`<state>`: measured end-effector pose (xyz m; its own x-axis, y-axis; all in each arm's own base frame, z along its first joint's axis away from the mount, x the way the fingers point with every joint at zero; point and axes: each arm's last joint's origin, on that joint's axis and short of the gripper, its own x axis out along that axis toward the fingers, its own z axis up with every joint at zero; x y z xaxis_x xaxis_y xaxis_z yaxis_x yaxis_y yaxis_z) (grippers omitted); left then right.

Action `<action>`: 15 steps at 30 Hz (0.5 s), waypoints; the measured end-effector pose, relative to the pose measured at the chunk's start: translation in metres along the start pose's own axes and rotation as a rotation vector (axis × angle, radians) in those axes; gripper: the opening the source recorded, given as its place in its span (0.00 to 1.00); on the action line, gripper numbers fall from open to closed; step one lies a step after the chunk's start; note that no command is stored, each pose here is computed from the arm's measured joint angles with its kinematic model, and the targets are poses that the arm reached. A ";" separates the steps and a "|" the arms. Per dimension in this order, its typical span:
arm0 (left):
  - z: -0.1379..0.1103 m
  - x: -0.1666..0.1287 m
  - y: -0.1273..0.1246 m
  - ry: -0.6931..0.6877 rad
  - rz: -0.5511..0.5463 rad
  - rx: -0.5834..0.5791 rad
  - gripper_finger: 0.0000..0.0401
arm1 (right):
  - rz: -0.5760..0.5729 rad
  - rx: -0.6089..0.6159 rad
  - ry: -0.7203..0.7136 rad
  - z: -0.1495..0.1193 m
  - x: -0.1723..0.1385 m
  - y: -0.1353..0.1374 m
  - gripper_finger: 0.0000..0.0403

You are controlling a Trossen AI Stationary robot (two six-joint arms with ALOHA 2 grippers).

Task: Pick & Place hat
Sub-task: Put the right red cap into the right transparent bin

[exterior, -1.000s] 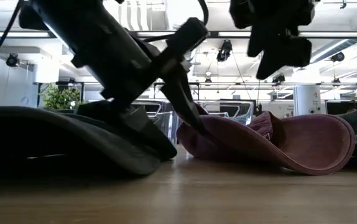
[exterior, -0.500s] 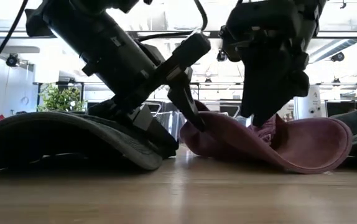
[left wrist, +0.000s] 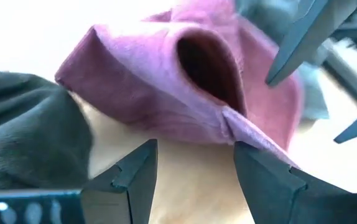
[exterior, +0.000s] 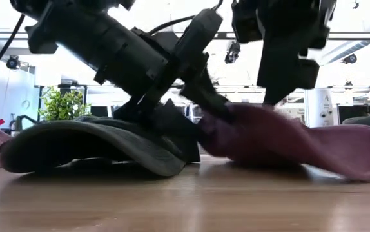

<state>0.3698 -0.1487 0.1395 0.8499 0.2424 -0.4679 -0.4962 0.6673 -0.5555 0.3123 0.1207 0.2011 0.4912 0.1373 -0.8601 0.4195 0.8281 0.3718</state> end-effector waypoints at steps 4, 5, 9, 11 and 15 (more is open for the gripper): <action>0.007 0.002 -0.004 -0.060 -0.084 0.016 0.51 | 0.024 0.034 0.017 0.001 -0.001 0.000 0.54; 0.009 0.002 -0.004 -0.069 -0.095 0.028 0.51 | 0.033 0.036 0.026 0.001 0.000 0.000 0.54; 0.014 0.006 -0.002 -0.044 -0.117 0.063 0.51 | 0.060 0.062 0.019 0.002 -0.001 0.003 0.54; 0.015 0.008 -0.001 -0.029 -0.125 0.068 0.51 | 0.058 0.086 0.022 0.002 -0.001 0.002 0.54; 0.014 0.008 0.002 -0.021 -0.122 0.098 0.51 | 0.053 0.107 0.028 0.001 -0.001 0.002 0.54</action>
<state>0.3781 -0.1351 0.1442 0.9067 0.1692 -0.3864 -0.3703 0.7578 -0.5372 0.3137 0.1212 0.2029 0.4942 0.1957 -0.8470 0.4732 0.7568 0.4510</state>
